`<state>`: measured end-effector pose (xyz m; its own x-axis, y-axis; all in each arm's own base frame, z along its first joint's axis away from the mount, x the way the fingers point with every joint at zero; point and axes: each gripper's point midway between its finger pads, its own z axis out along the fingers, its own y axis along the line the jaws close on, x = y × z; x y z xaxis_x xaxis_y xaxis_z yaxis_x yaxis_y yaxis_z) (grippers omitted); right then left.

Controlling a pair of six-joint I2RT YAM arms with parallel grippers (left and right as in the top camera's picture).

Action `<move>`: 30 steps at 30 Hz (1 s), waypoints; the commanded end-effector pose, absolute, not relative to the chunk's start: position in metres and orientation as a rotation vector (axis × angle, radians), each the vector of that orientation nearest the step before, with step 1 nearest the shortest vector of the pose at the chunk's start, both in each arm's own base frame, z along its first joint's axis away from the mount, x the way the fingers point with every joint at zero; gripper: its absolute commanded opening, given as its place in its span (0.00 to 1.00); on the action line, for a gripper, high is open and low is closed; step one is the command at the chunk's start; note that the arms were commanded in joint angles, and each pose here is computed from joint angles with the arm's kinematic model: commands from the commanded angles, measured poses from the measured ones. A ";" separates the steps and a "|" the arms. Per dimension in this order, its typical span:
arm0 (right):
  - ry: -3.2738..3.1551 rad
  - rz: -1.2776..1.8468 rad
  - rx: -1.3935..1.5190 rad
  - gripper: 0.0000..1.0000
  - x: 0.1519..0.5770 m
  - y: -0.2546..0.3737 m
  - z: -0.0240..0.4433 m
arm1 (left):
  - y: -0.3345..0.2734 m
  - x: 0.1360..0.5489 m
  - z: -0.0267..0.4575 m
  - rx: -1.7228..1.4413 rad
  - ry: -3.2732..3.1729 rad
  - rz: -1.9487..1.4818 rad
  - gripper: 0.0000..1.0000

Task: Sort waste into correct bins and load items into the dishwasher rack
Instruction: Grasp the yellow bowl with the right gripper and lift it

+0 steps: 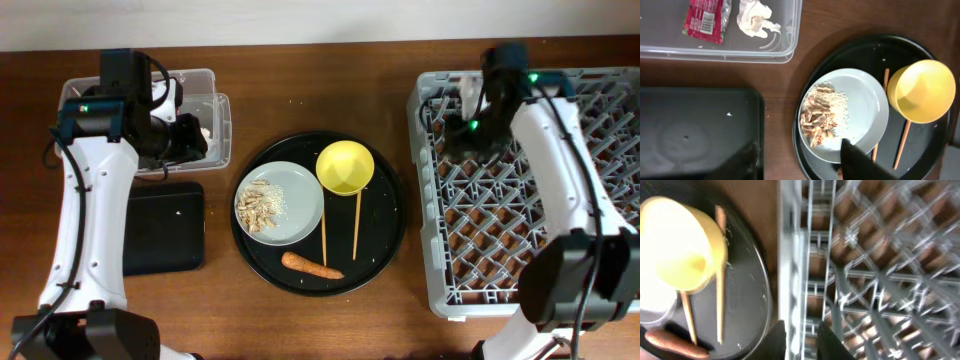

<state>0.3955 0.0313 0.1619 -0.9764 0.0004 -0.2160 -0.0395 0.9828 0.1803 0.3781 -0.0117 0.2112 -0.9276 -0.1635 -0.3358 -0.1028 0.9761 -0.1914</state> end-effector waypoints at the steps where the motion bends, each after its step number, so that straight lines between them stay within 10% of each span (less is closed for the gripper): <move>1: 2.776 0.381 -0.177 0.41 0.410 0.068 0.208 | -0.011 0.378 0.219 -0.179 2.746 -0.235 0.55; 7: 2.834 0.325 -0.319 0.49 0.416 0.145 0.164 | -0.010 0.378 0.219 -0.180 2.747 -0.231 0.77; 13: 2.987 0.182 -0.149 0.21 0.429 0.156 0.082 | 0.022 0.378 0.217 -0.267 2.736 0.019 0.79; 30: 3.088 0.144 -0.121 0.09 0.418 0.168 0.037 | 0.022 0.379 0.218 -0.266 2.733 0.019 0.84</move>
